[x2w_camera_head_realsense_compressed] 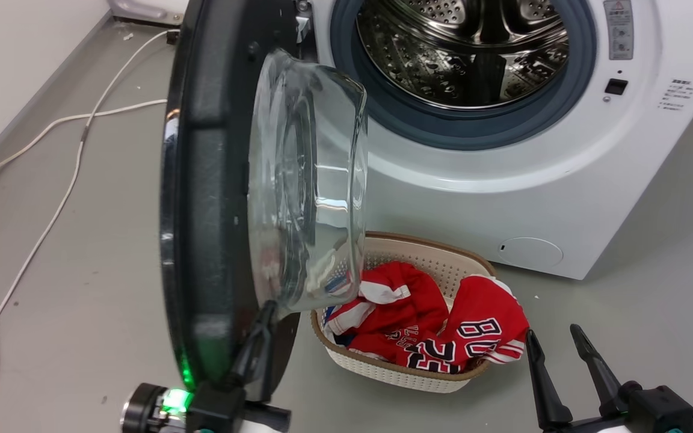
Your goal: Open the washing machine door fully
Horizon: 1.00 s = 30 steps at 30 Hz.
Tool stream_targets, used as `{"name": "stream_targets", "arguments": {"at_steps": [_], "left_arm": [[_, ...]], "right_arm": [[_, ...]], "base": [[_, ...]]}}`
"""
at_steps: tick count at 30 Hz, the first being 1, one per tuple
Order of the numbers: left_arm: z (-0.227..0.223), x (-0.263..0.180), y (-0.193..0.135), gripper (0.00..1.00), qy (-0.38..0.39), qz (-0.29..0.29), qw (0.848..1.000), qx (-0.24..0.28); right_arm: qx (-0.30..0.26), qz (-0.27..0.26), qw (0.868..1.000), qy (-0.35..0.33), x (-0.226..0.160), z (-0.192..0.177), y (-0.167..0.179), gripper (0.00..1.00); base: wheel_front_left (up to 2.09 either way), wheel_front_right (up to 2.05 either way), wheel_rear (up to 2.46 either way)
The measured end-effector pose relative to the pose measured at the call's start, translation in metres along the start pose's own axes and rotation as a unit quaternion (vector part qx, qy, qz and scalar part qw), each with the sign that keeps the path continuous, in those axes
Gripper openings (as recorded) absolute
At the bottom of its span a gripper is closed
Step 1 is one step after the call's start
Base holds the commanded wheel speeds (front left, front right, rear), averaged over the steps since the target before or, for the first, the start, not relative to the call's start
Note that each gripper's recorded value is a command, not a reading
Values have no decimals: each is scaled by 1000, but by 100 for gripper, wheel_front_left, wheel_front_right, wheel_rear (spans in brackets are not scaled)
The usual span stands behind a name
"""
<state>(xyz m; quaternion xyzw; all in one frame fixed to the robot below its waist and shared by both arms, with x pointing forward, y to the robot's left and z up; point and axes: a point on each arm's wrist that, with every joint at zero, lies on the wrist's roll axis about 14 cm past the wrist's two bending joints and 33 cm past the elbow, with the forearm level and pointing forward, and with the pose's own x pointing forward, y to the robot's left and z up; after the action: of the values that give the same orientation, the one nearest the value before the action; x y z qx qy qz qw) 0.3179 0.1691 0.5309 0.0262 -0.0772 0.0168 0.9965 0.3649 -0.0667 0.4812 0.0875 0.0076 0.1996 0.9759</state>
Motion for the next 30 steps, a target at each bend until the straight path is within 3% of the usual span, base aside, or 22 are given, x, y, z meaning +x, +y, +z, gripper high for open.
{"name": "stream_targets", "arguments": {"at_steps": [16,30], "left_arm": [[-19,-13,98,0,38,129,990,40],[-13,4,171,0,32,218,974,61]], "right_arm": [[-1,4,1000,7,7,-5,0,100],[-4,-12,1000,14,13,-12,-13,100]], "base": [[0,0,0],[0,0,0]]}}
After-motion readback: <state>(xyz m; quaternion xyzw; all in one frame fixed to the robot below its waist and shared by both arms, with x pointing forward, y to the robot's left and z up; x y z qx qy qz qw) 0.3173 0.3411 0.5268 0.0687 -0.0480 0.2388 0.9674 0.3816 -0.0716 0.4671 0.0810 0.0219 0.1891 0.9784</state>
